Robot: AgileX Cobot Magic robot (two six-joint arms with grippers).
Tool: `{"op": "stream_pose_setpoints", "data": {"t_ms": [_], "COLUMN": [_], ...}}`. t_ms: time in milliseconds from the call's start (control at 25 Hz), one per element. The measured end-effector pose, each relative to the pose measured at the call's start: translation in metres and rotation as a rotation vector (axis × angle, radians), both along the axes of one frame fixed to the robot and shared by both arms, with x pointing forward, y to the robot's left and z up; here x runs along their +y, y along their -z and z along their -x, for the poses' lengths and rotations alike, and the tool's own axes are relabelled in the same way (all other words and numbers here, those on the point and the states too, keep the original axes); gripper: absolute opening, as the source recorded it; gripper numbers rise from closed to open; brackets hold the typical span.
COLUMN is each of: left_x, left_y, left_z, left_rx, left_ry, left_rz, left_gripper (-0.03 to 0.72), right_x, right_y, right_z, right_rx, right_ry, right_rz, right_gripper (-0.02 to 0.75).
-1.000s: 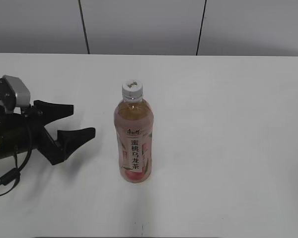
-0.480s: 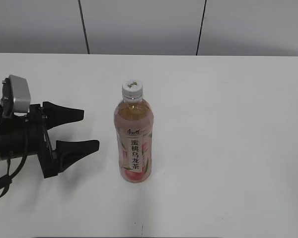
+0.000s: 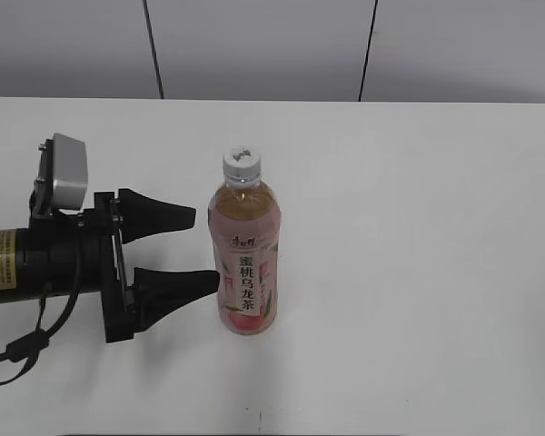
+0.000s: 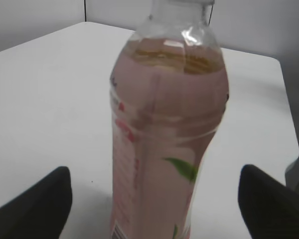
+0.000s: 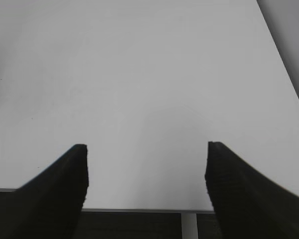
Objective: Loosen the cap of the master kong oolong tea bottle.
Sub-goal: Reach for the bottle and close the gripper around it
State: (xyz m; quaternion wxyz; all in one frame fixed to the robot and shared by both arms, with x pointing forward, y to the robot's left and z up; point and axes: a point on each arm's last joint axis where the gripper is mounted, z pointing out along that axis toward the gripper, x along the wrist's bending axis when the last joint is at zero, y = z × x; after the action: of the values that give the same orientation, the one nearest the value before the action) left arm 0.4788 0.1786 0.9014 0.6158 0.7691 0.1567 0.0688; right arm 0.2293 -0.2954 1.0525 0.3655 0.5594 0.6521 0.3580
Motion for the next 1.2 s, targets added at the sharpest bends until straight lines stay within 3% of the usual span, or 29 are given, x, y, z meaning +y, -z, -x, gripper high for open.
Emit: {"op": "stream_pose_setpoints", "data": {"t_ms": [600, 960, 1200], "left_x": [-0.03, -0.055, -0.064], "left_y": [-0.008, -0.012, 0.0], "left_z": [-0.003, -0.014, -0.021], "left_rx": [-0.004, -0.047, -0.027], "left_ry": [-0.069, -0.016, 0.0], "left_rz": [0.069, 0.096, 0.09], "left_gripper": [0.605, 0.594, 0.591], "right_x": [0.0, 0.0, 0.0], "right_y": [0.0, 0.0, 0.0], "right_z": [0.0, 0.0, 0.0], "right_rx": [0.0, 0.0, 0.0], "right_ry": [0.0, 0.0, 0.0], "right_rz": [0.0, 0.0, 0.0], "right_gripper": [0.554, 0.554, 0.554]}}
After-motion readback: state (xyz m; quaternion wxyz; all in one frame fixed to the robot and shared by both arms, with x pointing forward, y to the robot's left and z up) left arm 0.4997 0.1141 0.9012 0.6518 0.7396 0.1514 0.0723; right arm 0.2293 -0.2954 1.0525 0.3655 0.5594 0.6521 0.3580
